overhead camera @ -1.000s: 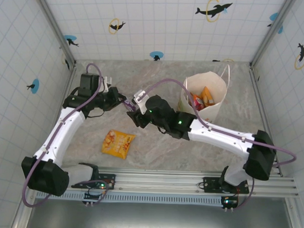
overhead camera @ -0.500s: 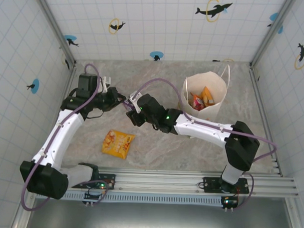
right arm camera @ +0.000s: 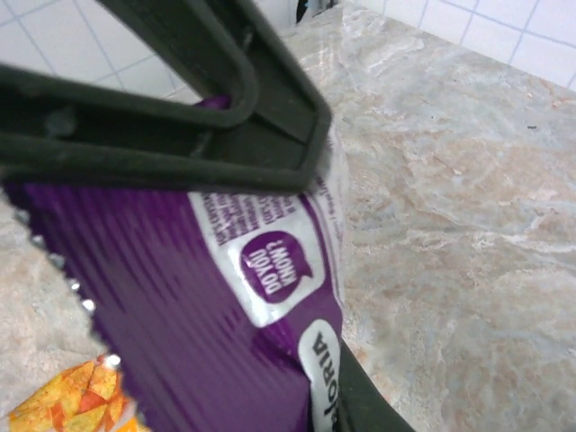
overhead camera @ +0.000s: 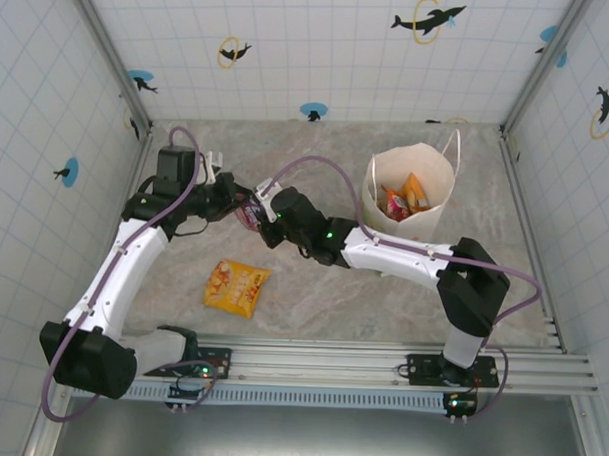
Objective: Place the snacks into the paper bag
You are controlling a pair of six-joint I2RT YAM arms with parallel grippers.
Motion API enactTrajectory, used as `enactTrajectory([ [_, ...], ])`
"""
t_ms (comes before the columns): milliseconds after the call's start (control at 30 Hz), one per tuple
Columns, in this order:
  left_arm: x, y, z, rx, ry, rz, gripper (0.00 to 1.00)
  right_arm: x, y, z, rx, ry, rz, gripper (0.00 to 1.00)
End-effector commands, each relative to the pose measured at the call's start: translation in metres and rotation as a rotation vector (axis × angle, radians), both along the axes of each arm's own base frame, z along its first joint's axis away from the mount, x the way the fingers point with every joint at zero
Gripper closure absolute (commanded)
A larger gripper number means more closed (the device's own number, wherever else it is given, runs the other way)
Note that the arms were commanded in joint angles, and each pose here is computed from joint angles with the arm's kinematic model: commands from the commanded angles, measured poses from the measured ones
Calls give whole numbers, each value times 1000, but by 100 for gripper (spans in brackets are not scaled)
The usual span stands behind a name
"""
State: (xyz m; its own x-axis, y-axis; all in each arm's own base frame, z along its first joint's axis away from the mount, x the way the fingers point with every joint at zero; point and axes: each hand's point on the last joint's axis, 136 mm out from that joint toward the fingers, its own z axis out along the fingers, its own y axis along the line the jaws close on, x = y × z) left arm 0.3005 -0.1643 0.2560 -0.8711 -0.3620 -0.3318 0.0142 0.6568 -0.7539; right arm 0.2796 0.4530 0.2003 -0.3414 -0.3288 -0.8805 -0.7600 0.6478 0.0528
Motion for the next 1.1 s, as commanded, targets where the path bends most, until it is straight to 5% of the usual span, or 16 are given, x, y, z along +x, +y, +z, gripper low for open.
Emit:
enactTrajectory([
  [0,1,-1,16,-5,-58,4,100,2,-2,31,97,-72,2,90],
  [100,2,0,15,4,-66,6,91,-1,-4,34,93,-82,16,95],
  [267,6,5,14,36,-81,25,46,-6,-15,37,77,-92,27,99],
  [433,9,22,8,102,-111,107,33,-6,-39,51,96,-113,10,100],
  [667,15,45,-3,189,-162,220,27,-2,-77,94,187,-137,-16,100],
  [1067,14,43,-46,205,-124,199,27,14,-182,221,421,-342,-158,100],
])
